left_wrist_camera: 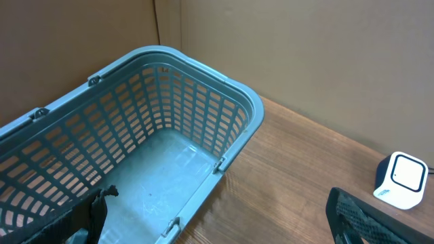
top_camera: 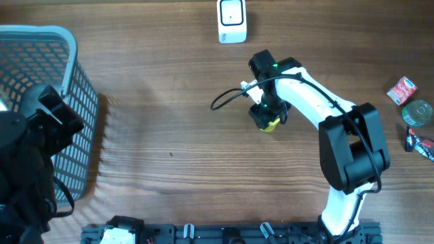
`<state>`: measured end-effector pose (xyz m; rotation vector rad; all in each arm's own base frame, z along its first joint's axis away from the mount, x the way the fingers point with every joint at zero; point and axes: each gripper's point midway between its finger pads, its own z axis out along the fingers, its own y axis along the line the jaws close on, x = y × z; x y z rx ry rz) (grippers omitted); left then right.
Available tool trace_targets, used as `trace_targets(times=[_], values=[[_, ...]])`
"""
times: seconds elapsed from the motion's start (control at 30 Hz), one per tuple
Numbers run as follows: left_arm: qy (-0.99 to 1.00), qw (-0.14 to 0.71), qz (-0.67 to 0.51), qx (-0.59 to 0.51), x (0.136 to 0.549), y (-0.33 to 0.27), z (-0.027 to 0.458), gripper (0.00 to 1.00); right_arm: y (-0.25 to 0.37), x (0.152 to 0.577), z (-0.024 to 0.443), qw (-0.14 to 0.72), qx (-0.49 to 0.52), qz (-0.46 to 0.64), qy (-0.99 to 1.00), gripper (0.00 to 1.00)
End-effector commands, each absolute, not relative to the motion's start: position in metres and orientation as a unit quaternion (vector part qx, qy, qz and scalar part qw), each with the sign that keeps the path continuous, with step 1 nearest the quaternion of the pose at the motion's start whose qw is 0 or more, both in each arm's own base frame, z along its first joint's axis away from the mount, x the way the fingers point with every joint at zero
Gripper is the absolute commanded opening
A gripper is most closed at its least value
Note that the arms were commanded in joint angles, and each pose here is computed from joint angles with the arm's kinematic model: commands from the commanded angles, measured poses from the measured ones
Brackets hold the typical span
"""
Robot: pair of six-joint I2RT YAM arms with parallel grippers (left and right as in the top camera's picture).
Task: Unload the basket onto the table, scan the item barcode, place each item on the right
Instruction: 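Lift the yellow container with the right gripper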
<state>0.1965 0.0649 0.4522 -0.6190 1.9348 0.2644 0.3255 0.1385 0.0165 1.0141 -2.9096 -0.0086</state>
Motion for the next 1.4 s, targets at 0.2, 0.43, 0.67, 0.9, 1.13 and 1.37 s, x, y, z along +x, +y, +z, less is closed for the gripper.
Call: trace_targets(times=[0.2, 0.43, 0.67, 0.9, 1.13, 1.37], values=[[0.801, 0.522, 0.114, -0.271, 0.195, 0.069, 0.453, 1.0, 0.133, 0.32, 0.007, 0.042, -0.111, 0.024, -0.993, 0.67], [0.802, 0.519, 0.116, -0.27, 0.194, 0.069, 0.452, 1.0, 0.149, 0.33, 0.007, 0.034, -0.258, -0.016, -0.965, 1.0], [0.802, 0.519, 0.116, -0.27, 0.194, 0.069, 0.452, 1.0, 0.122, 0.322, 0.056, -0.01, -0.119, 0.031, -0.992, 1.0], [0.8, 0.521, 0.122, -0.273, 0.193, 0.071, 0.453, 1.0, 0.161, 0.294, 0.114, -0.029, 0.214, -0.111, -0.97, 1.0], [0.801, 0.519, 0.123, -0.273, 0.193, 0.071, 0.452, 1.0, 0.139, 0.321, 0.092, -0.05, 0.309, -0.02, -0.95, 1.0], [0.802, 0.517, 0.124, -0.272, 0.192, 0.071, 0.451, 1.0, 0.137, 0.321, 0.047, 0.005, 0.295, -0.011, -0.955, 0.88]])
